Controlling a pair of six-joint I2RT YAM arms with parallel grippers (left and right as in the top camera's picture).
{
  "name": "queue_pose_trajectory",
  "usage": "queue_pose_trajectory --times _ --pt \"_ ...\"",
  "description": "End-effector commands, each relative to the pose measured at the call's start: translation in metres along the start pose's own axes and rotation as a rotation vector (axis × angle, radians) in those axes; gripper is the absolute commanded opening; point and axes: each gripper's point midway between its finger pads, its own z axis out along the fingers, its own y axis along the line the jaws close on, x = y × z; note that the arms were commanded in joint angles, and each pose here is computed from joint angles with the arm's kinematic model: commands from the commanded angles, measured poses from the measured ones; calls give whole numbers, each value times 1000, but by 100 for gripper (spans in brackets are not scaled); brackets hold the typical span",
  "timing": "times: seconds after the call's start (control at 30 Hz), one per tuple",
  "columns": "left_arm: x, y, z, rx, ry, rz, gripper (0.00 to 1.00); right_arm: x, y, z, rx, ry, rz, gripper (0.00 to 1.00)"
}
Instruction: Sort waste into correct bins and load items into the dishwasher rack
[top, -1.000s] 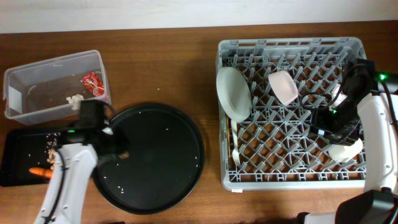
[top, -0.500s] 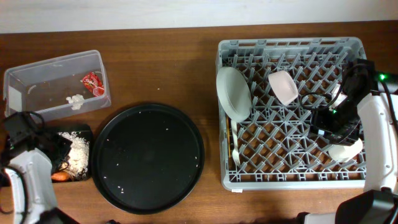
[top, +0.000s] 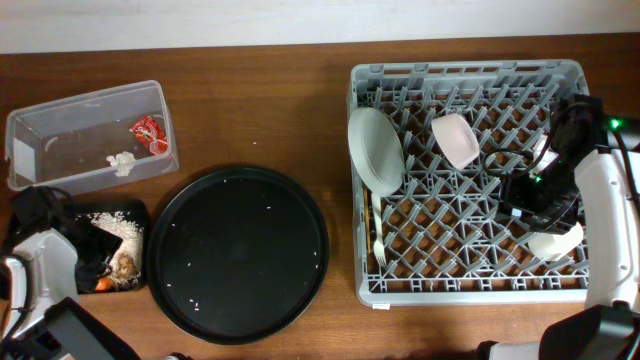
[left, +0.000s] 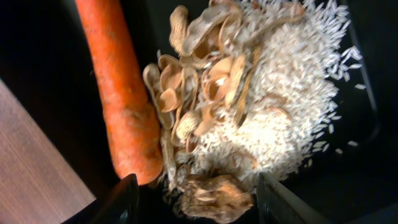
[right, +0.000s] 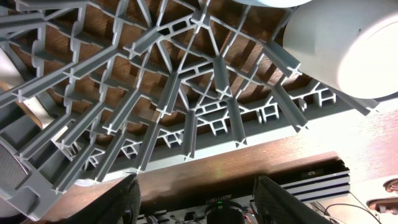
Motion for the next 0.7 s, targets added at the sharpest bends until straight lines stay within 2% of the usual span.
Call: queue_pose_trajectory --times 0.0,0.13,0.27,0.3,0.37,0.4,0.43,0.5,0.6,0.67 --pt "-5 -29 -27 159 -13 42 60 2 1 -3 -2 -8 -7 62" --pt "16 -85 -68 337 -64 278 61 2 1 -3 -4 -9 -7 65" --pt "60 -135 -89 410 -90 601 65 1 1 -3 -4 -11 -7 66" --pt "78 -150 -94 427 -98 734 67 1 2 -3 -5 -13 -7 66" --pt "108 -164 -103 403 -106 924 81 0 3 -3 -13 -14 -8 66" --pt "118 -164 -106 375 -102 970 92 1 4 -3 -22 -12 -12 68" --pt "129 -163 -113 354 -83 1013 98 1 8 -3 -43 -10 -34 68" --pt "142 -153 -129 326 -23 1054 99 4 23 -4 -131 -1 -109 68" --pt "142 -128 -148 269 50 1041 99 7 25 -8 -146 -7 -124 68" --pt "139 -115 -158 263 49 1020 99 9 25 -16 -149 -48 -129 68"
